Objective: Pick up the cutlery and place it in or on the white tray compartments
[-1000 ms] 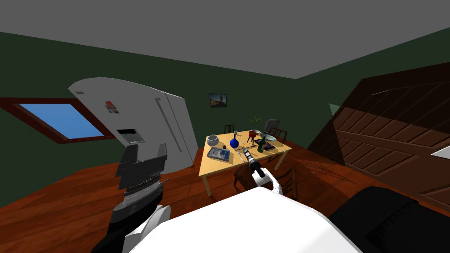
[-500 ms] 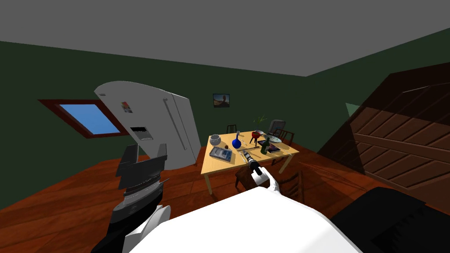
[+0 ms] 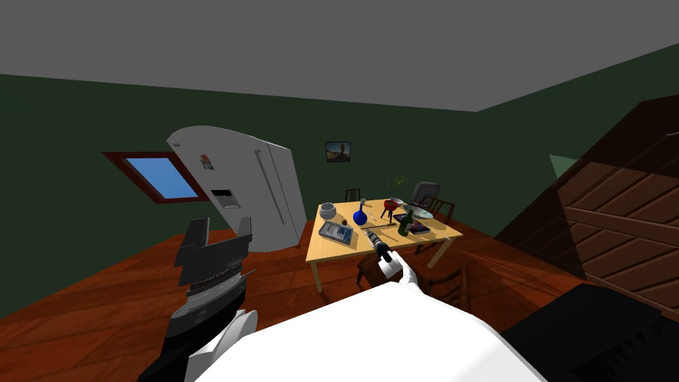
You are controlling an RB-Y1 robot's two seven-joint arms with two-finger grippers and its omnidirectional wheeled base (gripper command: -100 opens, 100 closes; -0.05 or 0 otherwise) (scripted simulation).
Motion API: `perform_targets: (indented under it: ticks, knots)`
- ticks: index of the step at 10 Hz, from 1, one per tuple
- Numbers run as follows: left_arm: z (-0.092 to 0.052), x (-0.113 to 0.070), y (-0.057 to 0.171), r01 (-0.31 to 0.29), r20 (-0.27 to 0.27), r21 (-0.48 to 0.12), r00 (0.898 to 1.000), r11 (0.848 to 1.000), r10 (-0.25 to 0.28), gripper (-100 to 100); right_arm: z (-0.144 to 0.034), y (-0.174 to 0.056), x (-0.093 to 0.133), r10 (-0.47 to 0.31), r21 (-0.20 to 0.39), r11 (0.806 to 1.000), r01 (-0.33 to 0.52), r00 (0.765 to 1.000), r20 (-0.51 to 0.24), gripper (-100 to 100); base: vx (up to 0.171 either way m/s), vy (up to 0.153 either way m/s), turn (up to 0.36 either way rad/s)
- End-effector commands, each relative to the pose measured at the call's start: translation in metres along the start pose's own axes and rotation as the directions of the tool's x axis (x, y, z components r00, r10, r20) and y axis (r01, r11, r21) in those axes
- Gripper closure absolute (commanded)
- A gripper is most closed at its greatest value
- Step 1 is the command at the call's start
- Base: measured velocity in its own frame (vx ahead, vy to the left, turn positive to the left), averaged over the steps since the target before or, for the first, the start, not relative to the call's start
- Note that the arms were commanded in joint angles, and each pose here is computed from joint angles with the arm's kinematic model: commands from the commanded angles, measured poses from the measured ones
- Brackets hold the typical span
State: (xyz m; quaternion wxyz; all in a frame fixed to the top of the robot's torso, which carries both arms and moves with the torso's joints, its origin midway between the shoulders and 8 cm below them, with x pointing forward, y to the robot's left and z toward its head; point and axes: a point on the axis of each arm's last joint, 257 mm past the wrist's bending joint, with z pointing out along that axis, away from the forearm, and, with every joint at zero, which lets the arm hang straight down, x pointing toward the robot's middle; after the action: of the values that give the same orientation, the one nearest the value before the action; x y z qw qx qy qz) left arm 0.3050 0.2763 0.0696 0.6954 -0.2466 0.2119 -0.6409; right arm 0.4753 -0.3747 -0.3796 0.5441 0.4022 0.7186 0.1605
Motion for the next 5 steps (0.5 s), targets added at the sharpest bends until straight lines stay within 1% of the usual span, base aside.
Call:
perform_targets:
  ticks: [1,2,3,4,5]
  knots:
    - [0.0,0.0,0.0,0.0,0.0,0.0,1.0,1.0,0.0,0,0.002,-0.015,0.008,-0.03,0.038,0.999,0.03,0.999,-0.015,-100,0.013,-0.013,0.057]
    - [0.0,0.0,0.0,0.0,0.0,0.0,1.0,1.0,0.0,0,0.008,-0.023,0.007,-0.085,0.068,0.994,0.086,0.996,-0.019,-100,0.016,-0.014,0.1]
    - [0.0,0.0,0.0,0.0,0.0,0.0,1.0,1.0,0.0,0,0.007,-0.031,0.012,-0.086,0.083,0.993,0.088,0.996,-0.03,-100,0.015,-0.014,0.051]
    - [0.0,0.0,0.0,0.0,0.0,0.0,1.0,1.0,0.0,0,0.013,-0.038,0.011,-0.141,0.11,0.983,0.144,0.989,-0.036,-100,0.016,-0.013,0.101]
    - [0.0,0.0,0.0,0.0,0.0,0.0,1.0,1.0,0.0,0,0.012,-0.046,0.015,-0.141,0.125,0.981,0.146,0.989,-0.048,-100,0.015,-0.016,0.066]
